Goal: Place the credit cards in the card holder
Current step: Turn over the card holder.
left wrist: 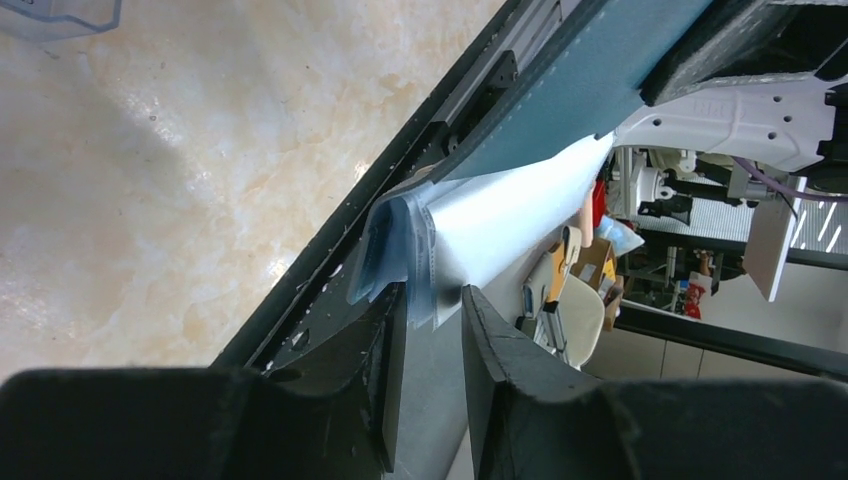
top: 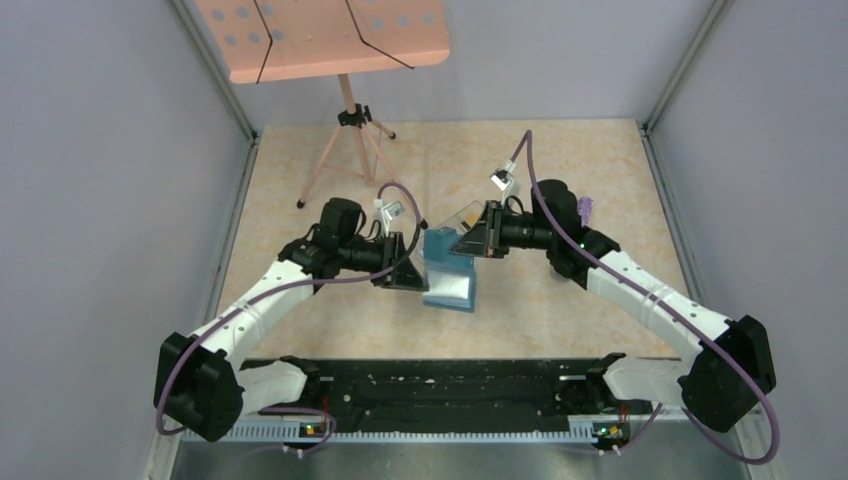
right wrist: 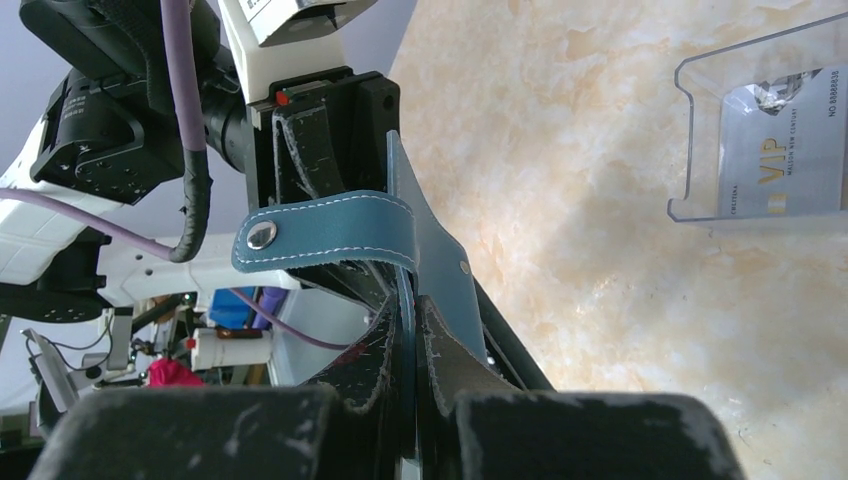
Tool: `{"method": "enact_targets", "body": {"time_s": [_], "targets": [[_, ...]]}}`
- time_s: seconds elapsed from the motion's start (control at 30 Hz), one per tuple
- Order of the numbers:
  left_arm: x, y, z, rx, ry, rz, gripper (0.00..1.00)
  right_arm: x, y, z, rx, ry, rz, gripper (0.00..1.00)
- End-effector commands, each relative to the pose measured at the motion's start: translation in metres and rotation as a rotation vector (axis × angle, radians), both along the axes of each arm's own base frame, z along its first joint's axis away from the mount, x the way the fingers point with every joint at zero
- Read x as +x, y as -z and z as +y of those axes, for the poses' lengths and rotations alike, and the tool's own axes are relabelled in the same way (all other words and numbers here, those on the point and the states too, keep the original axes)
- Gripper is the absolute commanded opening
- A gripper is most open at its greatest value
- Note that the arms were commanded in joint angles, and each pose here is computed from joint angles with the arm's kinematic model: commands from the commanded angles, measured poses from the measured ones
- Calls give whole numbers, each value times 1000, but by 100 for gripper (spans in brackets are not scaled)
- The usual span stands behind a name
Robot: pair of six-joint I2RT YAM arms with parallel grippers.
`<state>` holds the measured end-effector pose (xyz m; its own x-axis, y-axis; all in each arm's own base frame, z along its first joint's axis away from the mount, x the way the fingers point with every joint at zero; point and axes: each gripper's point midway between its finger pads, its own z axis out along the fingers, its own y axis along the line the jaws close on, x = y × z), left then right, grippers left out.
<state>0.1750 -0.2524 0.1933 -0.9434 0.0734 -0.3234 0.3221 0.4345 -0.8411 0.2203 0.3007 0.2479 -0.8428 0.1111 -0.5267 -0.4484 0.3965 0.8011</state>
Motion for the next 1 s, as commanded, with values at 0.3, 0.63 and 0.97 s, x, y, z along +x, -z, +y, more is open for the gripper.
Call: {"method": "enact_targets", "body": {"time_s": [0.3,0.63,0.97], "targets": [[9,-43,-3,-24,23,-144,53,5,-6,-2,18,6,-50,0],[13,-43,-3,3,39,-143,37,4,-1,-1,13,-6,-41,0],[17,-55,-9,-44,34,-160,59,3,1,-3,5,-3,-42,0]]}}
